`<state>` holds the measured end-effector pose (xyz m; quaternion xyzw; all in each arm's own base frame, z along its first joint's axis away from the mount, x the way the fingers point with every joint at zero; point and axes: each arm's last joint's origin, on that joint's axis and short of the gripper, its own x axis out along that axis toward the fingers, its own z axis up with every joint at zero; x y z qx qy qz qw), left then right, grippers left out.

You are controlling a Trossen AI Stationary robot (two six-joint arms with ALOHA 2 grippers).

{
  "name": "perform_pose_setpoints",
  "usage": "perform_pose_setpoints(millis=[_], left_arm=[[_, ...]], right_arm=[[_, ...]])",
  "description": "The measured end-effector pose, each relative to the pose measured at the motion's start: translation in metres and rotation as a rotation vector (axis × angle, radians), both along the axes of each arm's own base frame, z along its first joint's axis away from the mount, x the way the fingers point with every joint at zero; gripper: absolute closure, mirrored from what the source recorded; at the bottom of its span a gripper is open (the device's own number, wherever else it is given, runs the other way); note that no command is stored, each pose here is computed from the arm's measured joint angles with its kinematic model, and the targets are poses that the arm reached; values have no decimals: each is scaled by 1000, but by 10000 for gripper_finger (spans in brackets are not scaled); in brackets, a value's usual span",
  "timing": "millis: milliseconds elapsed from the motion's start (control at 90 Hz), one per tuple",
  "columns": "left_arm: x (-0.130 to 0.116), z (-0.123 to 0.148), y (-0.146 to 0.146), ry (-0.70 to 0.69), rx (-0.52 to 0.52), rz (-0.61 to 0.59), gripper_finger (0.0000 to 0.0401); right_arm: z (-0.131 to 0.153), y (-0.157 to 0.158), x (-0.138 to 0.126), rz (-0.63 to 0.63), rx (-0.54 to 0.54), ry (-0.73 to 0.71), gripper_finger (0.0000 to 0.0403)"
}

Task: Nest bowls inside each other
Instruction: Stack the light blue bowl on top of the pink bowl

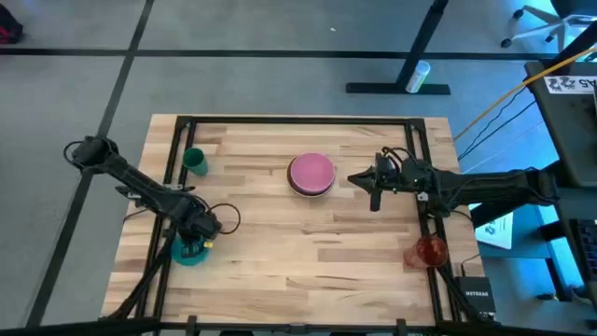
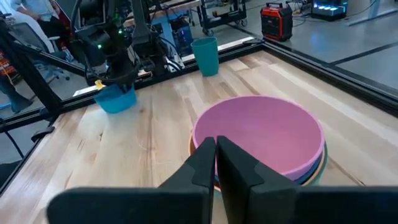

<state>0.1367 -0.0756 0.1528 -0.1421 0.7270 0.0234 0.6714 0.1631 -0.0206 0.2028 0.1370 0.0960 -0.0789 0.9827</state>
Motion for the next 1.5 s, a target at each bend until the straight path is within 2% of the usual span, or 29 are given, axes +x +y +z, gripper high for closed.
perform_pose_setpoints(millis=[167, 467, 811, 1000, 1178, 1344, 1500], left_arm=[[10, 0, 10, -69, 39, 61, 401], [36, 3, 36, -287, 88, 119, 401], [71, -3, 60, -498, 117, 116, 401], [94, -2, 64, -480, 117, 37, 401], [112, 37, 66, -438, 133, -100, 401], [110, 73, 75, -311, 186, -208, 401], [98, 68, 91, -183, 204, -223, 399]], right_arm=[[0, 0, 0, 0, 0, 0, 403], [0, 0, 0, 0, 0, 0, 403], [0, 0, 0, 0, 0, 1, 403], [0, 0, 0, 0, 0, 0, 403], [0, 0, 0, 0, 0, 2, 403], [0, 0, 0, 0, 0, 3, 403], [-1, 0, 0, 10, 20, 6, 403]])
